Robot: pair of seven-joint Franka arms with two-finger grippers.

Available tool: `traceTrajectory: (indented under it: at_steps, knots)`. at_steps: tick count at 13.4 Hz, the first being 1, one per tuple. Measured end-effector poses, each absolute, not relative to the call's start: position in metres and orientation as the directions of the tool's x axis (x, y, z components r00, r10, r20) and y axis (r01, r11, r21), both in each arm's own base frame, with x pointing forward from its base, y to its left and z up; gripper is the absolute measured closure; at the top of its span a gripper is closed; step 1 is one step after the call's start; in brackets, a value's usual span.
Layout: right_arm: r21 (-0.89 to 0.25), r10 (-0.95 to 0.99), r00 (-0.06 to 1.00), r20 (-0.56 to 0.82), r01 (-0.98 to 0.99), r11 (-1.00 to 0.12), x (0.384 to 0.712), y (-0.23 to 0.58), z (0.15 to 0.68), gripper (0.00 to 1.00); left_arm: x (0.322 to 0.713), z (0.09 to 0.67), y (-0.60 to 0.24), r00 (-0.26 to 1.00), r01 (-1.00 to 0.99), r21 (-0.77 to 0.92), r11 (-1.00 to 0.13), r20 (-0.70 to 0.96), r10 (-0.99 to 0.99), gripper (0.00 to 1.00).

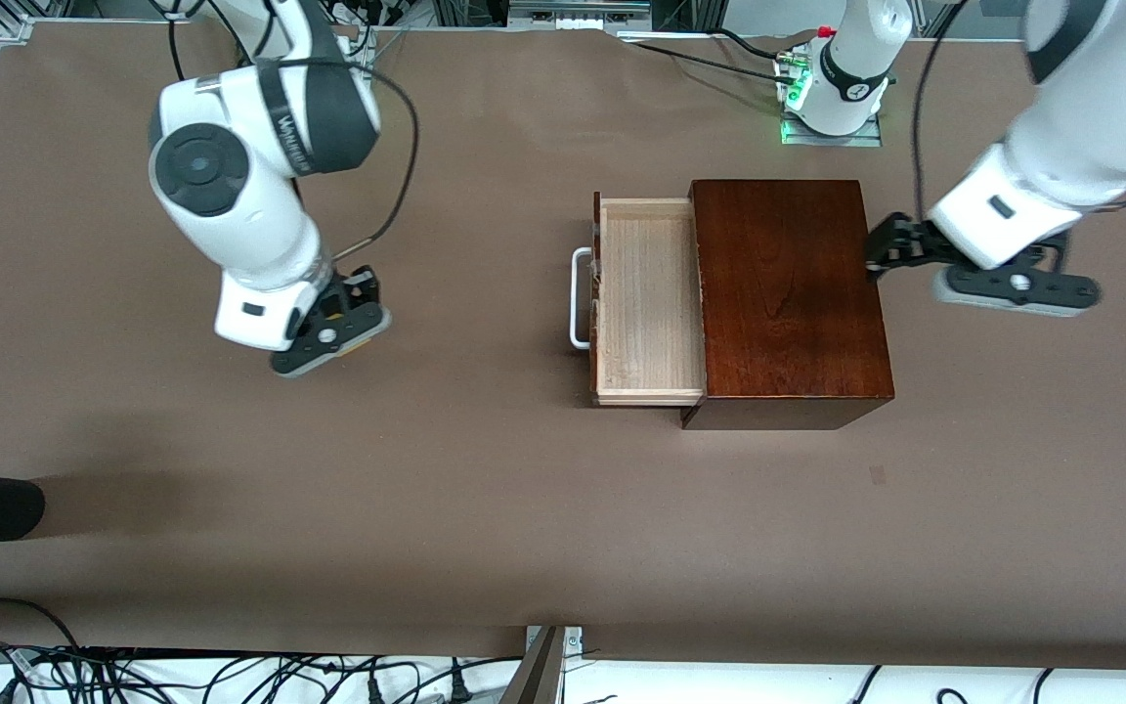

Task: Open drawer, take yellow block, close drawer
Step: 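Lift the cube out with the right gripper while the left gripper reaches the drawer, then push the drawer shut with the left gripper while the right gripper lowers the cube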

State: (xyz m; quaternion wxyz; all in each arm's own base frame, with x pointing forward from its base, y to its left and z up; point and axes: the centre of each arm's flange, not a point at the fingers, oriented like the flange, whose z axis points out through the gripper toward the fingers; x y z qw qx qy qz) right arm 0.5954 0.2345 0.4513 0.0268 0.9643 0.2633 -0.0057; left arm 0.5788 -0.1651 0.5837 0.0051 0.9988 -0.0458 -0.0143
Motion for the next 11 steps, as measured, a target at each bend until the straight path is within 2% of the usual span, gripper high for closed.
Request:
traceTrajectory:
  at_steps: [7,11]
  knots:
    - [0.035,0.312,0.949,-0.039,0.313,-0.949,0.574,0.121,0.381,0.44,0.511,0.511,-0.379,0.983,0.143,-0.058,-0.988,-0.109,0.149,0.00]
    - [0.052,0.190,0.982,-0.009,0.190,-0.980,0.563,0.063,0.348,0.44,0.472,0.456,-0.481,0.935,0.337,-0.010,-0.941,-0.114,0.336,0.00]
